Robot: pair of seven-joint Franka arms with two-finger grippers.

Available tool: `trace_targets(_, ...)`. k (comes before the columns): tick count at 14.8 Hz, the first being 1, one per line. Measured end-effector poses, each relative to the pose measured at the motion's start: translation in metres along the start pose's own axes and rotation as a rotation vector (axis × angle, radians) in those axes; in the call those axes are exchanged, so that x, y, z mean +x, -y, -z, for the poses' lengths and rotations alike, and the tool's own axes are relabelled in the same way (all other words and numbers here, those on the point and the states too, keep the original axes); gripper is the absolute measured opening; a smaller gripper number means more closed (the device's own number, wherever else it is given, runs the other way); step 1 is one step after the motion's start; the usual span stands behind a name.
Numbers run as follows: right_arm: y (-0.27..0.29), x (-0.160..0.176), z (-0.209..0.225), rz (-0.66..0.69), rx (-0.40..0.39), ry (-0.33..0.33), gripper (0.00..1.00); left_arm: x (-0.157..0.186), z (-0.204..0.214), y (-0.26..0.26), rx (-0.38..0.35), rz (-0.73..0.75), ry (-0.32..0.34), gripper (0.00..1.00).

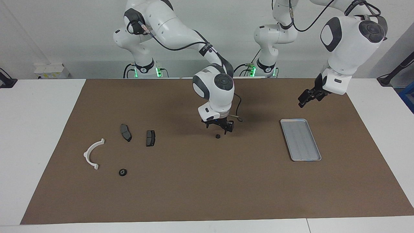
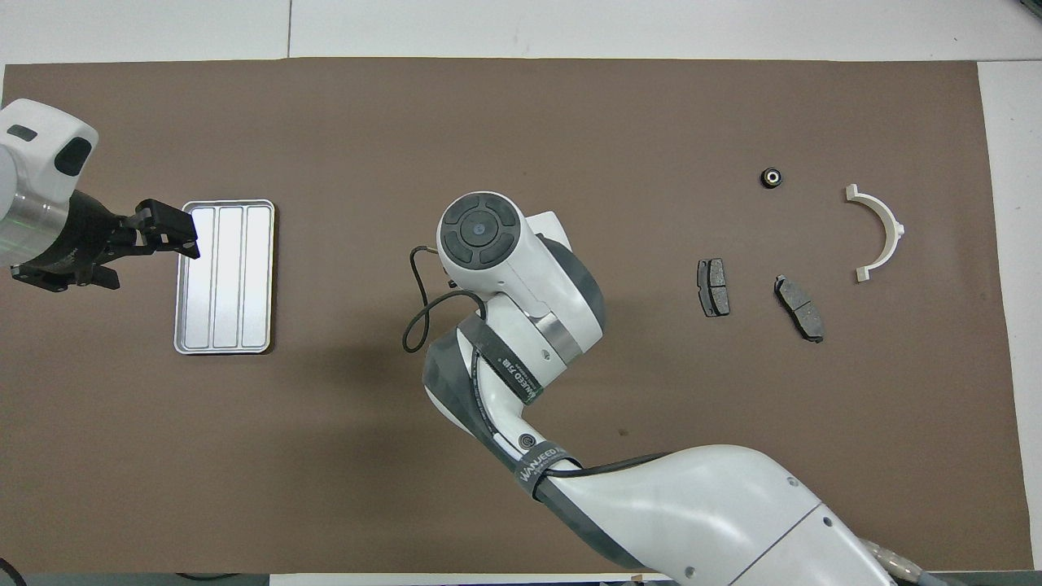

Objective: Place bearing gear from tray to pile

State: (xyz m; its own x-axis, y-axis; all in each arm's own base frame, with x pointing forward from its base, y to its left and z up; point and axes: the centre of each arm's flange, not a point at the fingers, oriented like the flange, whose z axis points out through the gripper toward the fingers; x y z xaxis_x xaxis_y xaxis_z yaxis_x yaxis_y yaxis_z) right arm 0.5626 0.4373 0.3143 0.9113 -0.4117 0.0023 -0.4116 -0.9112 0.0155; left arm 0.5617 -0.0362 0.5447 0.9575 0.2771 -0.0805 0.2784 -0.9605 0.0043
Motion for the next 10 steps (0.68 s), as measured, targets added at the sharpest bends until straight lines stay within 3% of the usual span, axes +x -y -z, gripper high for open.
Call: trace_targets(10, -0.003, -0.002, -0.039, 0.0, 0.014, -0.007, 1.0, -0.021, 0.0, 0.01, 0.01, -0.055, 0.026, 1.0)
